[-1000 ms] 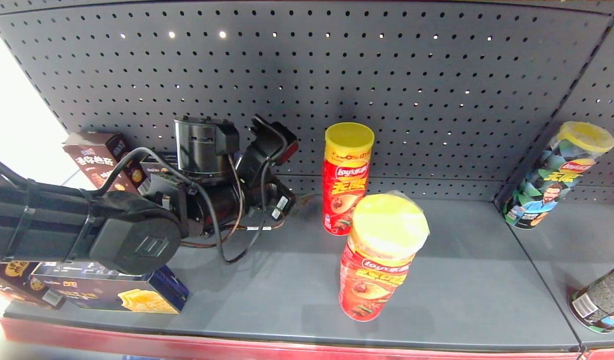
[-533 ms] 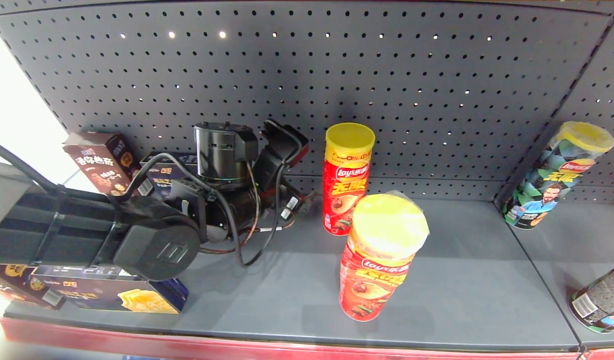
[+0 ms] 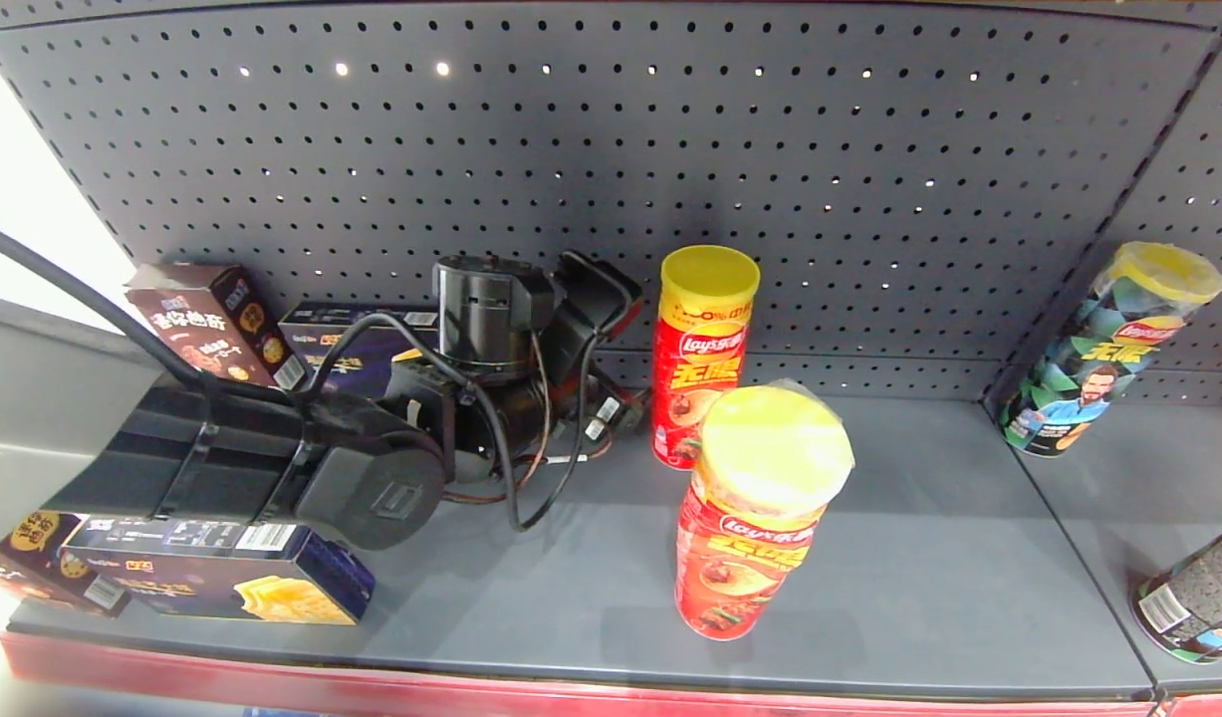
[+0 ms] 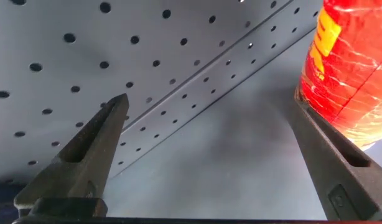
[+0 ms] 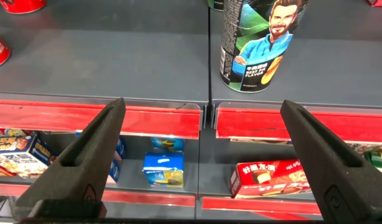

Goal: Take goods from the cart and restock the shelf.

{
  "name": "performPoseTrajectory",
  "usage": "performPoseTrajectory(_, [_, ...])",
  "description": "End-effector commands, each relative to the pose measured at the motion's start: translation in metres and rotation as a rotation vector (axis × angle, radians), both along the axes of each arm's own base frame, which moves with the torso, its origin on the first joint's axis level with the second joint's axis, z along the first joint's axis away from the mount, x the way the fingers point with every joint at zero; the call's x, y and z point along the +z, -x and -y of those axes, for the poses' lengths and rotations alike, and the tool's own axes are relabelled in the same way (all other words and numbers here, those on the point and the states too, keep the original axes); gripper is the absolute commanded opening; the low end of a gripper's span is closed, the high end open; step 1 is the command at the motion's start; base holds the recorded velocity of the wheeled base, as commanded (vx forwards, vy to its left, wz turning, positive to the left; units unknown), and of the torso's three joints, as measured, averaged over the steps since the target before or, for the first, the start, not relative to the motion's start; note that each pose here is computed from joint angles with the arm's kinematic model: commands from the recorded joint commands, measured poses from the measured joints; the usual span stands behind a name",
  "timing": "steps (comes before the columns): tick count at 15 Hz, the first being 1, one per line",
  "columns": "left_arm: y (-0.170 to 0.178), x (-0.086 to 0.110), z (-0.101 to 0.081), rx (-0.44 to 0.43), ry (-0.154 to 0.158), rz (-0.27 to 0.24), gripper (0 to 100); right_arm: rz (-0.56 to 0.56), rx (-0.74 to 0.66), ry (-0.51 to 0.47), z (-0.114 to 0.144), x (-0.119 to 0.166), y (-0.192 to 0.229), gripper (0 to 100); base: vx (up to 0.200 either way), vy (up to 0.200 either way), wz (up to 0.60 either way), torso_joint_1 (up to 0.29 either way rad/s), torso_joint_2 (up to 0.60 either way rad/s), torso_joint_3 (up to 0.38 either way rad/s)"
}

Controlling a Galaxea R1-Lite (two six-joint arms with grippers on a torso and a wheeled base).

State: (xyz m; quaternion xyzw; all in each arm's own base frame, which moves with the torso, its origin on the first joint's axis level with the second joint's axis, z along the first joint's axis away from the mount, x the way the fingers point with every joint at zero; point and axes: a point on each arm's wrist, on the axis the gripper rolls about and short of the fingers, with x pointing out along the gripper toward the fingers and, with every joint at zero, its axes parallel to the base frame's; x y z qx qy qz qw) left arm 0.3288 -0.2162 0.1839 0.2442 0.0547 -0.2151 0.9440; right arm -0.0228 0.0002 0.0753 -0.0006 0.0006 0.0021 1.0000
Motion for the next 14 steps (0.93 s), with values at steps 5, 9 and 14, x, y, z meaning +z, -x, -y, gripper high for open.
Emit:
performPoseTrajectory(5, [-0.004, -0.002, 0.006, -0.007, -0.001, -0.002, 100, 0.0, -0.001, 0.0, 0.0, 0.0, 0.0, 100, 0.0, 0.0, 0.0, 0.0, 0.0, 0.0])
performPoseTrajectory(9, [0.004, 0.019, -0.001, 0.011, 0.035, 0.039, 100, 0.0, 0.0, 0.0, 0.0, 0.0, 0.0, 100, 0.0, 0.0, 0.0, 0.0, 0.0, 0.0])
performPoseTrajectory(14, [0.042, 0.047, -0.041, 0.049, 0.065, 0.076, 100, 0.0, 0.0, 0.0, 0.0, 0.0, 0.0, 100, 0.0, 0.0, 0.0, 0.0, 0.0, 0.0])
